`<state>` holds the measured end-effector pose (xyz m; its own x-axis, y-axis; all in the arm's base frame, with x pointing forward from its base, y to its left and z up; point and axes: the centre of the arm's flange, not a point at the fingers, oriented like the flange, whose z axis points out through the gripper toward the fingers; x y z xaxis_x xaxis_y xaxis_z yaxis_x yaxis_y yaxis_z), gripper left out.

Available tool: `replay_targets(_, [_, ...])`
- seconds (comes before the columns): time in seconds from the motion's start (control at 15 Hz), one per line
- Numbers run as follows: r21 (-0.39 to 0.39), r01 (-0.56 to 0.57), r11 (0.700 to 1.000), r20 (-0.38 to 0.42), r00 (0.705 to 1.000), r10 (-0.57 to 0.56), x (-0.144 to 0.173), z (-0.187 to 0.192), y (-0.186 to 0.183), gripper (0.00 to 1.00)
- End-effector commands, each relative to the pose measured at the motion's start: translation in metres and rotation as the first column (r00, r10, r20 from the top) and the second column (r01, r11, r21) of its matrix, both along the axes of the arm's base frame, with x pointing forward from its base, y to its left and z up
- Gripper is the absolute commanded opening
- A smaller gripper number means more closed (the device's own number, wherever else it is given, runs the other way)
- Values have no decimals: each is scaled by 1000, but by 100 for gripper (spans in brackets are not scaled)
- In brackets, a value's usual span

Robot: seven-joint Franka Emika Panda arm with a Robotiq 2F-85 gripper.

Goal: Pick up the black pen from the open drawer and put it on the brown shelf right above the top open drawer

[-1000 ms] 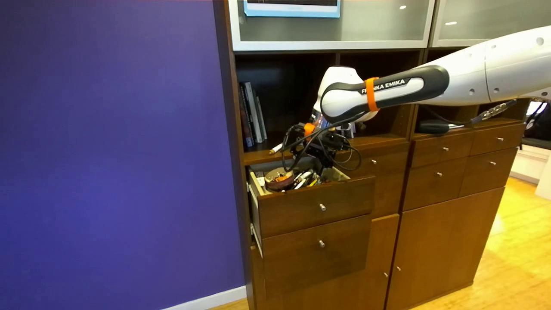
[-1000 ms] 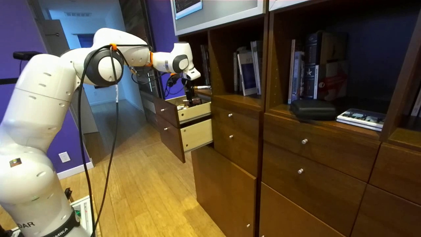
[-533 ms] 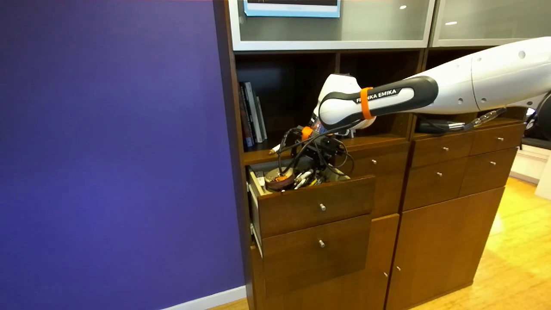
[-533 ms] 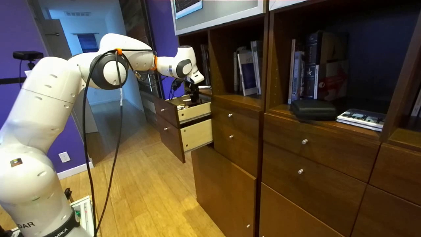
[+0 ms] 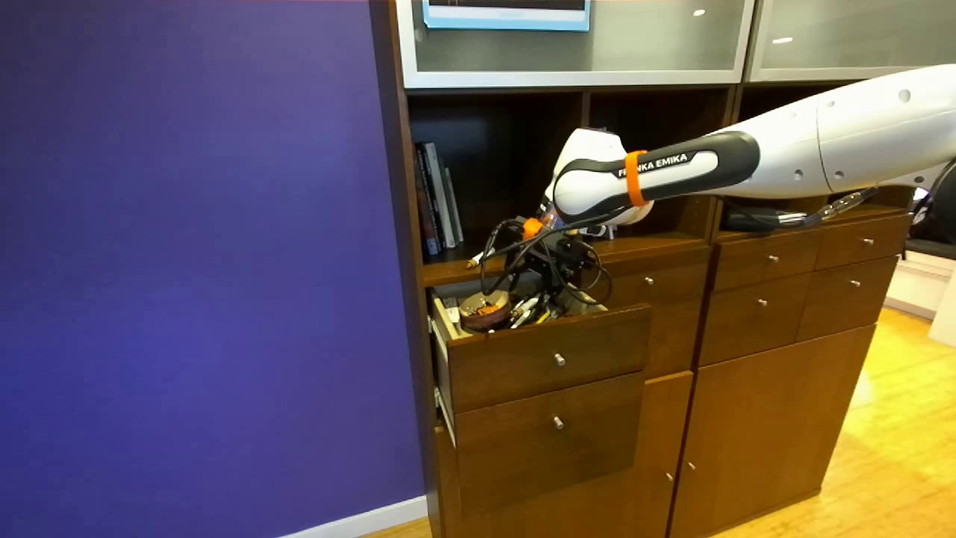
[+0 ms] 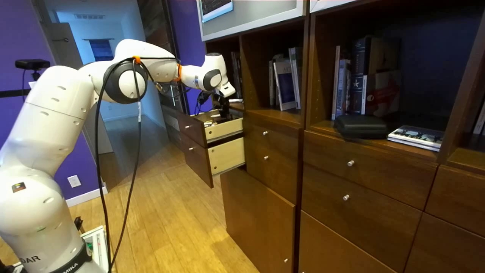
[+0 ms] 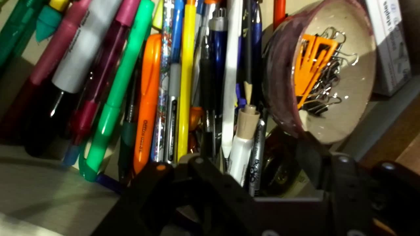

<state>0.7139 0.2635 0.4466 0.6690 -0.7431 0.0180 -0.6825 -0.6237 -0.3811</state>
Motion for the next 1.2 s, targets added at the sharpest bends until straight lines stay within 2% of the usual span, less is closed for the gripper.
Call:
replay_targets(0.0, [-4, 34, 999, 8, 999, -34, 1, -14, -6, 59])
replay_targets(0.2, [-6, 37, 999, 28, 999, -37, -6, -13, -8, 51])
replay_targets(0.27, [-10, 33, 999, 39, 999, -32, -10, -12, -9, 60])
replay_targets(0.47, [-5, 39, 999, 63, 997, -39, -25, -12, -15, 67])
replay_targets(0.8, [2, 55, 999, 130, 990, -54, -41, -15, -23, 61])
replay_targets(1.13, [0, 64, 998, 150, 987, -63, -49, -21, -29, 54])
